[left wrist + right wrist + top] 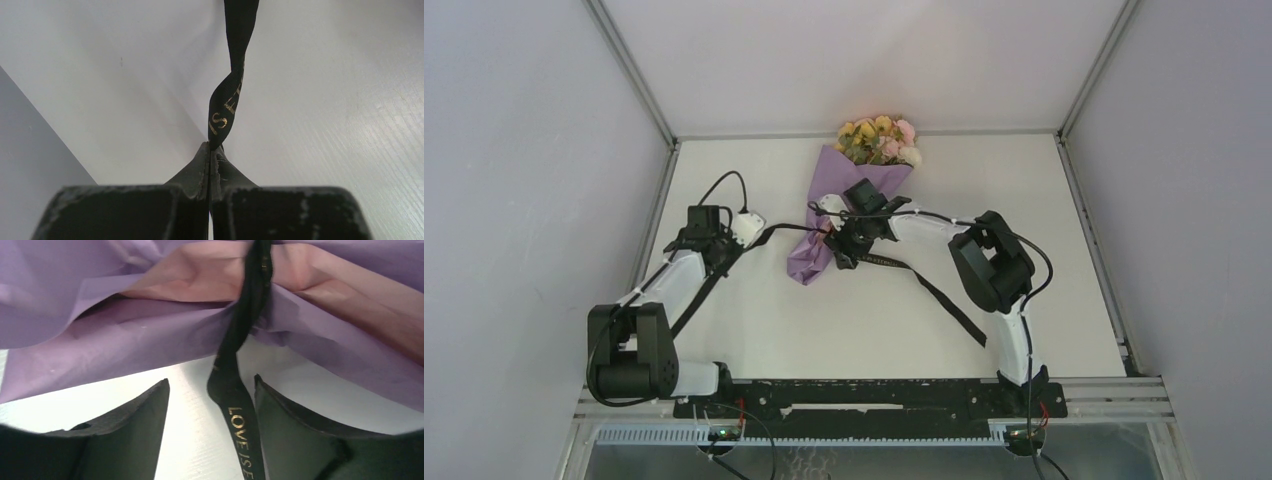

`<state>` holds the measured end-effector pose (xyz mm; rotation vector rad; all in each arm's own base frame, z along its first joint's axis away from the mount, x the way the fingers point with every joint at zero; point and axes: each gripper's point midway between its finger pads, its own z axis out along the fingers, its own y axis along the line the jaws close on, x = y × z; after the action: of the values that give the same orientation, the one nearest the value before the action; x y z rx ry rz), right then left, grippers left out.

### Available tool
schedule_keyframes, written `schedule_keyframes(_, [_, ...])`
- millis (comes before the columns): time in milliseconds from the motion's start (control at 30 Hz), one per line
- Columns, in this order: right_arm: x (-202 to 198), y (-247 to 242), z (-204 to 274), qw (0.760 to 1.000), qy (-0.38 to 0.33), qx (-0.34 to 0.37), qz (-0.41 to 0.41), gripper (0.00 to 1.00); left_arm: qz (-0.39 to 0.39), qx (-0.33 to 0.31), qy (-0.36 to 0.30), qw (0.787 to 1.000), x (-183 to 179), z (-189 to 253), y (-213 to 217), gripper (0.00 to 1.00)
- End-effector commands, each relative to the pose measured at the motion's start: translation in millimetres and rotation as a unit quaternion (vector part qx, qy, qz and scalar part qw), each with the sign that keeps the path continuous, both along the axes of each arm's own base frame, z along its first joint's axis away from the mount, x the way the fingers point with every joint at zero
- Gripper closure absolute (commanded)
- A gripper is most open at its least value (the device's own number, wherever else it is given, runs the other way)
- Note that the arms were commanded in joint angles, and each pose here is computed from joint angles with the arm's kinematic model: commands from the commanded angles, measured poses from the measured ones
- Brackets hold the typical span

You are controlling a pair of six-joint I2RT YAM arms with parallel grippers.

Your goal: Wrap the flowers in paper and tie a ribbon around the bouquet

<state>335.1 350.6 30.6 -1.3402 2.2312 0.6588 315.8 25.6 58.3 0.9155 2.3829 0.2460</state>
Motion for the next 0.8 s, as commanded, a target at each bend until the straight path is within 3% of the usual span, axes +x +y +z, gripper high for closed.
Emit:
schedule_keyframes(0, [18,6,6,0.999,-0.028,0.015,-0.018,0.37,-0.001,-0.022,-0.032,0.999,11,22,-7,1.00])
schedule_keyframes(67, [17,7,0,0.999,-0.021,0.017,-0.028,0.55,-0.001,-0.028,-0.032,0.999,11,24,-9,1.00])
schedule_keyframes(167, [28,-4,1,0.996,-0.028,0.012,-0.079,0.98,0.002,-0.042,-0.034,0.999,13,30,-12,1.00])
schedule_keyframes(367, [28,-74,27,0.970,0.017,0.083,-0.228,1.00,0.060,0.023,-0.069,0.996,29,37,23,1.00])
schedule_keyframes(533, [-8,-124,30,0.919,0.127,0.188,-0.322,1.00,0.071,0.073,-0.042,0.994,18,17,42,1.00])
schedule_keyframes(767, [-33,-172,6,0.882,0.184,0.188,-0.391,1.00,0.077,0.120,-0.035,0.989,-8,4,58,1.00])
